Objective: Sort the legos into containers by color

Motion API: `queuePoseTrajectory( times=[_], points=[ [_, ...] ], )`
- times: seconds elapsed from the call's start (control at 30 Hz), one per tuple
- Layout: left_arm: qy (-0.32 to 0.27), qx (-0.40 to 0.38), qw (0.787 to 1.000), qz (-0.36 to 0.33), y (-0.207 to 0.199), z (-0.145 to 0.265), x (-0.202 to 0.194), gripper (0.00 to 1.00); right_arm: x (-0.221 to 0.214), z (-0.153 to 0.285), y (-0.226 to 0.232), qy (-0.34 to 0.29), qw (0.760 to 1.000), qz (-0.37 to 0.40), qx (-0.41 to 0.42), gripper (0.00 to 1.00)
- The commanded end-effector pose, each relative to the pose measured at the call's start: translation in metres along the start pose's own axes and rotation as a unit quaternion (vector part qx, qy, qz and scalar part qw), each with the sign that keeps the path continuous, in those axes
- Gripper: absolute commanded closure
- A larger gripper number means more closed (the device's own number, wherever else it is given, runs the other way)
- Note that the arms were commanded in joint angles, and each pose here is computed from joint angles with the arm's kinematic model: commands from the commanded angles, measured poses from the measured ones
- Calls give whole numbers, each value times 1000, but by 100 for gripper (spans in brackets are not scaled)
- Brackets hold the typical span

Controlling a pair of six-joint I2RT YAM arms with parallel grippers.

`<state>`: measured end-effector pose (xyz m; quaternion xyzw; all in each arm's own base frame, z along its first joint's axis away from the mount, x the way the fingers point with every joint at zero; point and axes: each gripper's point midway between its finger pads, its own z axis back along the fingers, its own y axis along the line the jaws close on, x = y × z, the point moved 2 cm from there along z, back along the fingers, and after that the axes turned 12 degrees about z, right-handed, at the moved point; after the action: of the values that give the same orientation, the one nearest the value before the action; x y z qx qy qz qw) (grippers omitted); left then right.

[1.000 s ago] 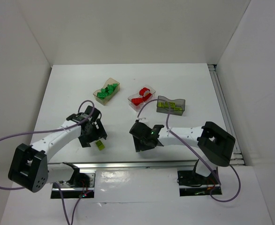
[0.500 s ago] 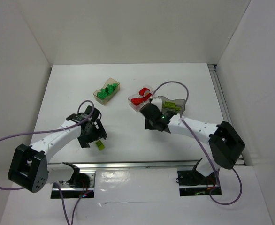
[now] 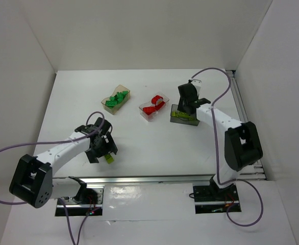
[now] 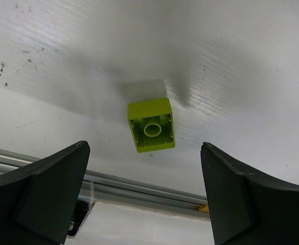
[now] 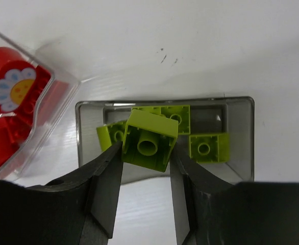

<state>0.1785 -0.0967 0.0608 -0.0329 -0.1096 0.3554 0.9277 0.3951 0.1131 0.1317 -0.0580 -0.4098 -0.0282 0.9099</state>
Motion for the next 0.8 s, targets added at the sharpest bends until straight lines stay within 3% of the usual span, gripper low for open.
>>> queuePoseTrajectory(
  times=[0.0,0.07,0.2,0.6,0.73,0.77],
  points=[
    [0,5,1000,8,-1,-7,-1,1,23,-16,6,-28,999,-6,15,61],
    [3,11,1000,7,0,-9,-2,1,27,-24,9,-27,999,-9,21,45],
    [4,13,1000,7,-2,-13,-1,1,33,-20,10,-29,999,-14,22,27],
    [13,30,999,-9,-4,-30,-4,20,59,54,-31,-104,993,-58,3,26],
    [16,21,999,-22,-12,-27,-6,39,64,69,-44,-118,991,-70,-2,26],
    [18,15,1000,-21,-16,-25,-6,54,62,68,-48,-113,991,-70,-7,26]
  ],
)
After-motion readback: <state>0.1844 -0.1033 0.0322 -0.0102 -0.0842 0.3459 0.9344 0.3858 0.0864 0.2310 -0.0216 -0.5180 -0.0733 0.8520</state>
